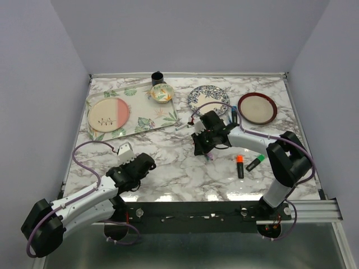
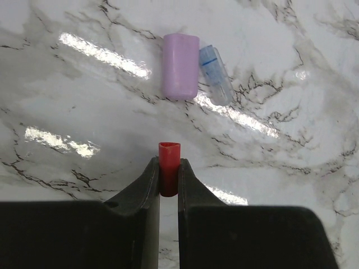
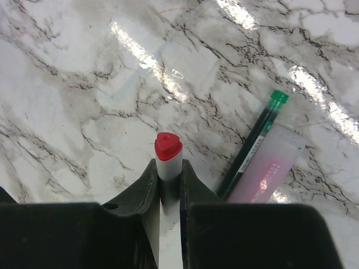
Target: Open the pen caps
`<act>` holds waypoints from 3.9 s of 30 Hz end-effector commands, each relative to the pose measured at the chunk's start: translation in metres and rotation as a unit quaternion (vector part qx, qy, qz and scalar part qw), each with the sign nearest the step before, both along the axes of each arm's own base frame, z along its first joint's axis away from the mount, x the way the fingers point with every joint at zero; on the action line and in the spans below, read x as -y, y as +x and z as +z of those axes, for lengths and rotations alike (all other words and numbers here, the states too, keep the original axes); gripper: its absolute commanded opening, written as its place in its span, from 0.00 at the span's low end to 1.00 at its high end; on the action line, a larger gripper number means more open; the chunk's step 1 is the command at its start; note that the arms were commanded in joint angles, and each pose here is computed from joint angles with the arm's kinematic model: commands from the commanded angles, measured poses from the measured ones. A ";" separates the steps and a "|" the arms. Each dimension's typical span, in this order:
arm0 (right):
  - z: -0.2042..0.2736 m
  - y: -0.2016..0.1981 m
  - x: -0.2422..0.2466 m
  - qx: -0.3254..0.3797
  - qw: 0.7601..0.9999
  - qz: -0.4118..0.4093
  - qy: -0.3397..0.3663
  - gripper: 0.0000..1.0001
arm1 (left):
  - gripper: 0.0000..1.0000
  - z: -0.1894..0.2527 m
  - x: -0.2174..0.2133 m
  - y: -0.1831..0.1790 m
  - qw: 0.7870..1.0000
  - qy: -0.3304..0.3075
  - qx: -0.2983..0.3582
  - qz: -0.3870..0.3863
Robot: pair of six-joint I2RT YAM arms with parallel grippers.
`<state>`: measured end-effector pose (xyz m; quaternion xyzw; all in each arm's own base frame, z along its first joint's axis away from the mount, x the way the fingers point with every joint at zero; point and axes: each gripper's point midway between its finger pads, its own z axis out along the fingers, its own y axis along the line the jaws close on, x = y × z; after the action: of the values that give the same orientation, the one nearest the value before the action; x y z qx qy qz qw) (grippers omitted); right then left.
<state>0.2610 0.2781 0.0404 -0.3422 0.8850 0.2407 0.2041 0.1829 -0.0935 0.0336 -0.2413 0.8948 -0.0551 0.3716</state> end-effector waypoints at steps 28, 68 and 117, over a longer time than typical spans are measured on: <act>0.083 0.033 0.014 0.132 0.990 0.044 0.012 0.43 | 0.42 0.007 -0.023 0.020 0.998 0.003 0.021 0.066; 0.030 -0.020 0.175 0.067 0.985 0.146 -0.063 0.56 | 0.99 0.164 0.041 0.060 0.935 0.098 0.155 -0.305; -0.024 -0.028 0.168 0.228 0.630 0.730 -0.139 0.64 | 0.99 0.168 0.029 0.065 0.940 0.092 0.164 -0.284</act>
<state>0.2075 0.0945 0.0166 -0.9025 0.3981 0.1324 0.0969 0.2464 -0.1212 0.1973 0.0675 0.8598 -0.1058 0.4949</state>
